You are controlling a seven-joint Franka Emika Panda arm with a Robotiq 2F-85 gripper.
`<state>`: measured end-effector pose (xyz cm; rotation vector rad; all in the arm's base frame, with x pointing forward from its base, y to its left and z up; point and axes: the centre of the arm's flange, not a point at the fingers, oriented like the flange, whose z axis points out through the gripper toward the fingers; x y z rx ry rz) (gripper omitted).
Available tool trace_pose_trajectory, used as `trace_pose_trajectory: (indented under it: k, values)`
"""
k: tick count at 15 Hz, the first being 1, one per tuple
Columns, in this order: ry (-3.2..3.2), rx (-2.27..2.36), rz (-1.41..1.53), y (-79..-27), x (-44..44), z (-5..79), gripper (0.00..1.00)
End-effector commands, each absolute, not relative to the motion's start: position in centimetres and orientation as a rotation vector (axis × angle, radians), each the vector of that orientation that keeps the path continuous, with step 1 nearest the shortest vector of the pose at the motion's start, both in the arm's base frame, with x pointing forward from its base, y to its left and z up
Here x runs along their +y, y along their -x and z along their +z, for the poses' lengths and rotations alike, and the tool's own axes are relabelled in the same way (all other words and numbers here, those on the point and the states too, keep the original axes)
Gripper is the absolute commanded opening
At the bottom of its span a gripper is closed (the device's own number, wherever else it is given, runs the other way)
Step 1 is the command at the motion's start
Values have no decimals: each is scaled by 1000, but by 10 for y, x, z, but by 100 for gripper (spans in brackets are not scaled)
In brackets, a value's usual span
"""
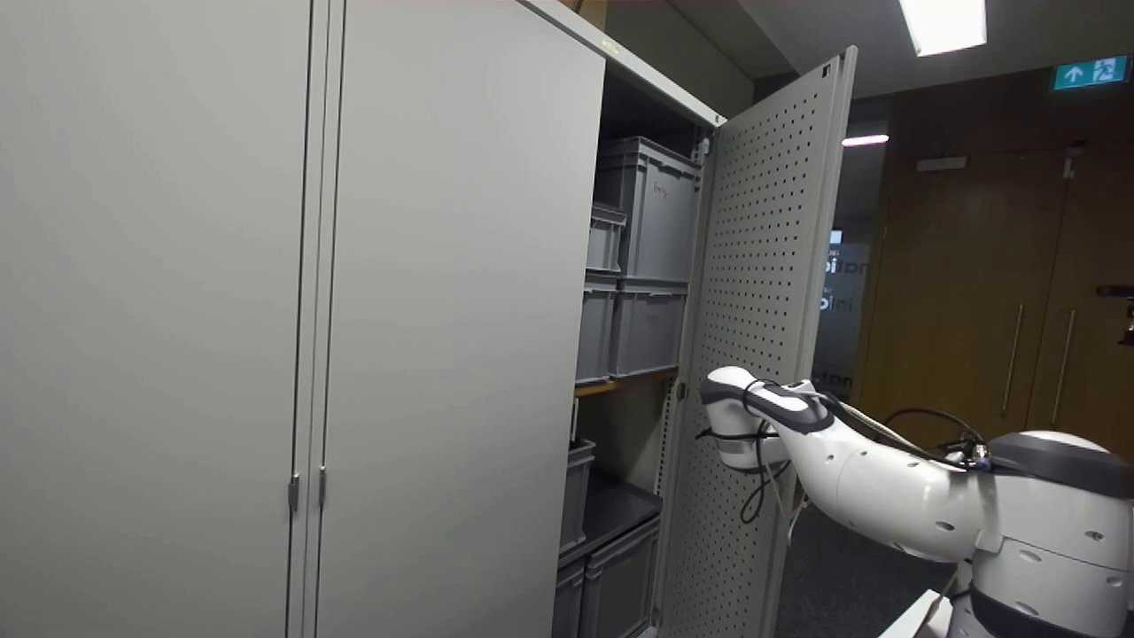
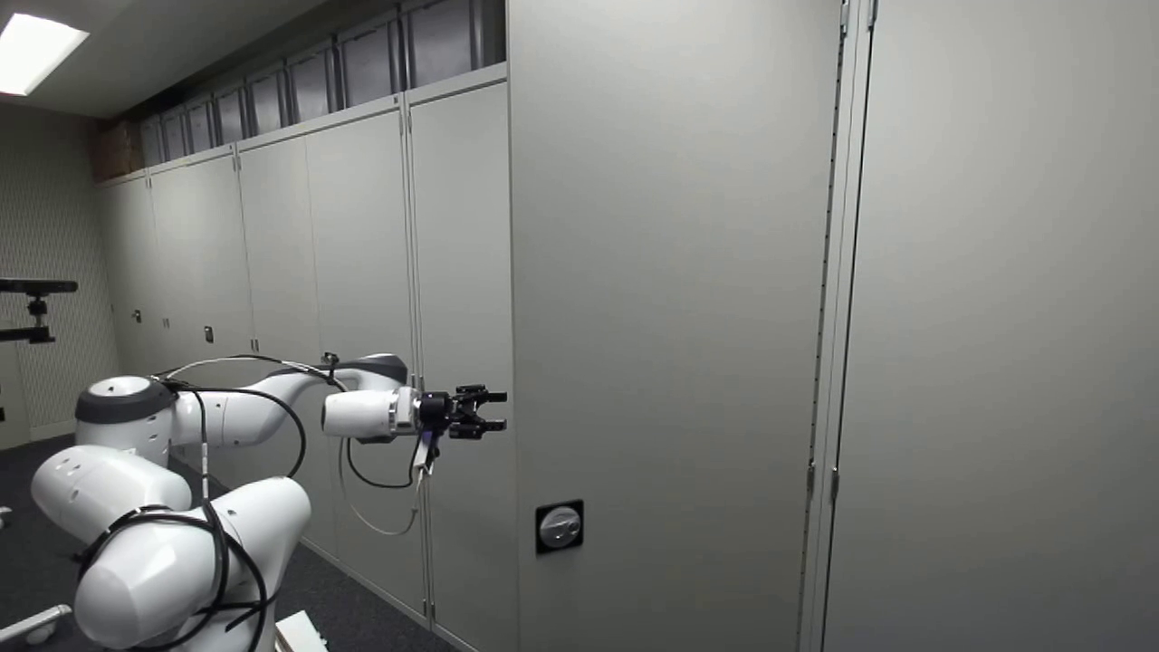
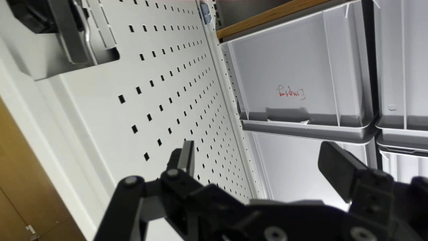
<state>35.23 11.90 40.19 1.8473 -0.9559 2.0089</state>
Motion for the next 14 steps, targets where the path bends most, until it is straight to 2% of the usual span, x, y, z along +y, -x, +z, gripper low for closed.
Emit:
trace_pose_trajectory:
  k: [1, 14]
  values:
    - [-1883, -1068, 2017, -369, 170, 439, 100]
    - [-2167, -1341, 2152, -414, 205, 486, 100]
